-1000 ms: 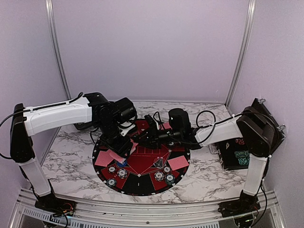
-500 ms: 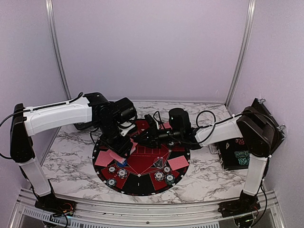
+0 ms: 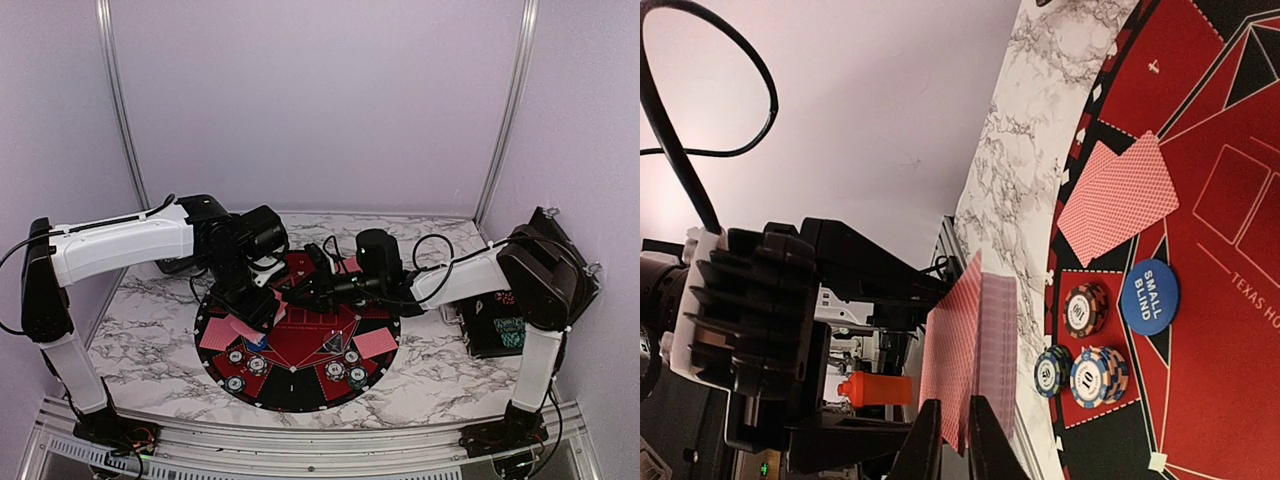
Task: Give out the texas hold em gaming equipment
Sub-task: Pick up the poker card from the face-down deck piles.
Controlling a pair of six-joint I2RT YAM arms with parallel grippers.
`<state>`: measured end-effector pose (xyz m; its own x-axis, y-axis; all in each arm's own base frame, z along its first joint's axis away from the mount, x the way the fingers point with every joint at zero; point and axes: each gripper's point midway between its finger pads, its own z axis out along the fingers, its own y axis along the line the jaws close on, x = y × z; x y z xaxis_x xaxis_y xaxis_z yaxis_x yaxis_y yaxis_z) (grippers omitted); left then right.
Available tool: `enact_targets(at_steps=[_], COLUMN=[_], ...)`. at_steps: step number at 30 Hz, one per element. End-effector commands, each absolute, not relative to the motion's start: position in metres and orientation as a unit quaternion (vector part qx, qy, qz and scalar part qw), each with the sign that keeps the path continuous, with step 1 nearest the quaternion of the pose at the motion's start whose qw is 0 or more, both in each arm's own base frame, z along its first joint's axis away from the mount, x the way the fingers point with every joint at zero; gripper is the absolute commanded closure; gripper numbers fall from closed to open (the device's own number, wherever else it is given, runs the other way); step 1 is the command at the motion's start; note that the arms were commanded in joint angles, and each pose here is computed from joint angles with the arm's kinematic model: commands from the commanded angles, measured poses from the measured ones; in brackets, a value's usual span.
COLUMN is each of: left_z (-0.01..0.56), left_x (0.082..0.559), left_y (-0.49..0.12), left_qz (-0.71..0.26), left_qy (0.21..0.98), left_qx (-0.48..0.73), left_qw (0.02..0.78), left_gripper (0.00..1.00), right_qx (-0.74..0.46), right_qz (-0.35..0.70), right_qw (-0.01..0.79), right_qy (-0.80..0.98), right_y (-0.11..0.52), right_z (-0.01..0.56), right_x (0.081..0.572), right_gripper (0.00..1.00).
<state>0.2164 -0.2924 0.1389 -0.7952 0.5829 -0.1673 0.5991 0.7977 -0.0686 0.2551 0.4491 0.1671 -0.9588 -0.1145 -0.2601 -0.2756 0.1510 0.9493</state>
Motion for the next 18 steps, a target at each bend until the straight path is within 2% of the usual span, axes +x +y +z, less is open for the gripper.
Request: enact_targets(at_steps=[1, 7, 18], left_z=[0.143, 0.143, 0.144], left_x=[0.215, 0.215, 0.214], left_y=[-0.294, -0.293, -0.293], left_qz=[-0.059, -0.059, -0.060], left_qy=[0.944, 0.944, 0.944], left_qx=[0.318, 0.318, 0.319], left_qw=[0.068, 0.068, 0.067], left_gripper=[0.47, 0.47, 0.47], right_qx=[-0.135, -0.130, -0.111], right_qz=[0.646, 0.649, 0.651], right_qw=[0.059, 0.058, 0.065], right_qy=[0.749, 0.748, 0.748], right_y=[0.451, 0.449, 0.436], right_z=[0.168, 0.169, 0.172], right_x=[0.253, 0.257, 0.269], right_gripper=[0.93, 1.00, 1.00])
